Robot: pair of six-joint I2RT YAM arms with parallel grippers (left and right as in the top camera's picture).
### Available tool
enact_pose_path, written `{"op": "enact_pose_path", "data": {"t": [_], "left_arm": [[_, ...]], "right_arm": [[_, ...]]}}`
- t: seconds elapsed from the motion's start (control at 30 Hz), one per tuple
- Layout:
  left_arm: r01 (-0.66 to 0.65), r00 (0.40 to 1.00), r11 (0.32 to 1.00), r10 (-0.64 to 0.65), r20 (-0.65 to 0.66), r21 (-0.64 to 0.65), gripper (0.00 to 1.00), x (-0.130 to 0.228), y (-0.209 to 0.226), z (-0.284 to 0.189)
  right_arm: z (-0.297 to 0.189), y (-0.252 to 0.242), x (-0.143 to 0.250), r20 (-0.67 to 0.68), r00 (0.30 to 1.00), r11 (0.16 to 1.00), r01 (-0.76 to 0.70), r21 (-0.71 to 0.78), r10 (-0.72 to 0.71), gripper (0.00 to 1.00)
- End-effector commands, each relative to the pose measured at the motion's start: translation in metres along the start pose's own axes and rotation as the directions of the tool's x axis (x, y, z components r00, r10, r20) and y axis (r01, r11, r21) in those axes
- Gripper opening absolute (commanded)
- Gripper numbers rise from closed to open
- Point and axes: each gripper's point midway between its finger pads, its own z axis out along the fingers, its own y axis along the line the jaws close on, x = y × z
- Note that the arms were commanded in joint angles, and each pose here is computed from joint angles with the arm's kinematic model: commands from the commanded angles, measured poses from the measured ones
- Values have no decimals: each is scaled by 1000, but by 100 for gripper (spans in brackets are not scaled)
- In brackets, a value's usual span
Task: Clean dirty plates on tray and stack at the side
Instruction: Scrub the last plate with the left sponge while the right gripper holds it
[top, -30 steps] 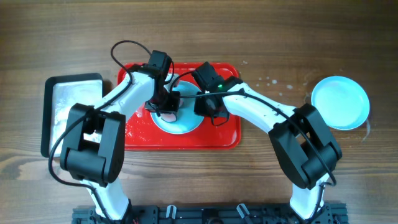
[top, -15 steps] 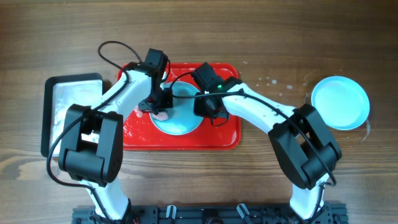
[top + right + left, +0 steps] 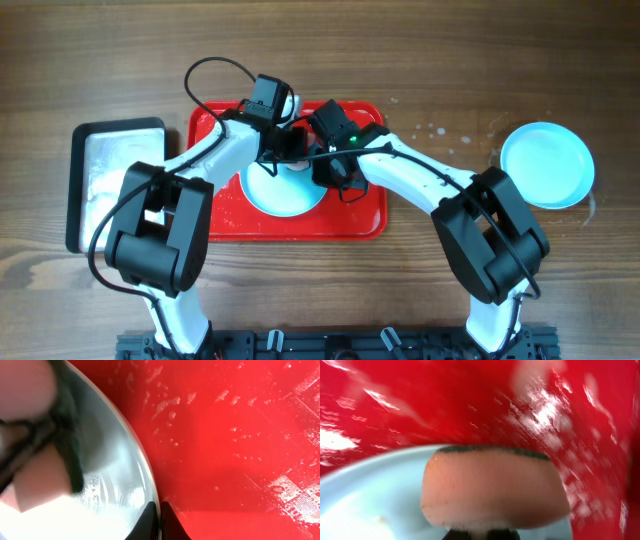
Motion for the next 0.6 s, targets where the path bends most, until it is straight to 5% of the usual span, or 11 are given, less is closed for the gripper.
{"op": "enact_pose_path", "data": {"t": [0.0, 0.4, 0.47, 0.57], "left_arm": [[148, 989, 933, -140, 48, -328, 4, 8, 66, 0], [107, 856, 827, -359, -372, -552, 4, 127, 108, -53], [108, 841, 861, -345, -417, -496, 4, 131, 98, -51], [115, 828, 974, -202, -523, -193, 4, 132, 50, -37]], "right_arm": [[10, -10, 4, -18, 1000, 999, 18, 43, -17, 4], [10, -10, 4, -15, 1000, 999, 18, 41, -17, 4], [10, -10, 3, -15, 1000, 999, 18, 40, -17, 4], [10, -10, 3, -15, 1000, 999, 18, 40, -17, 4]]}}
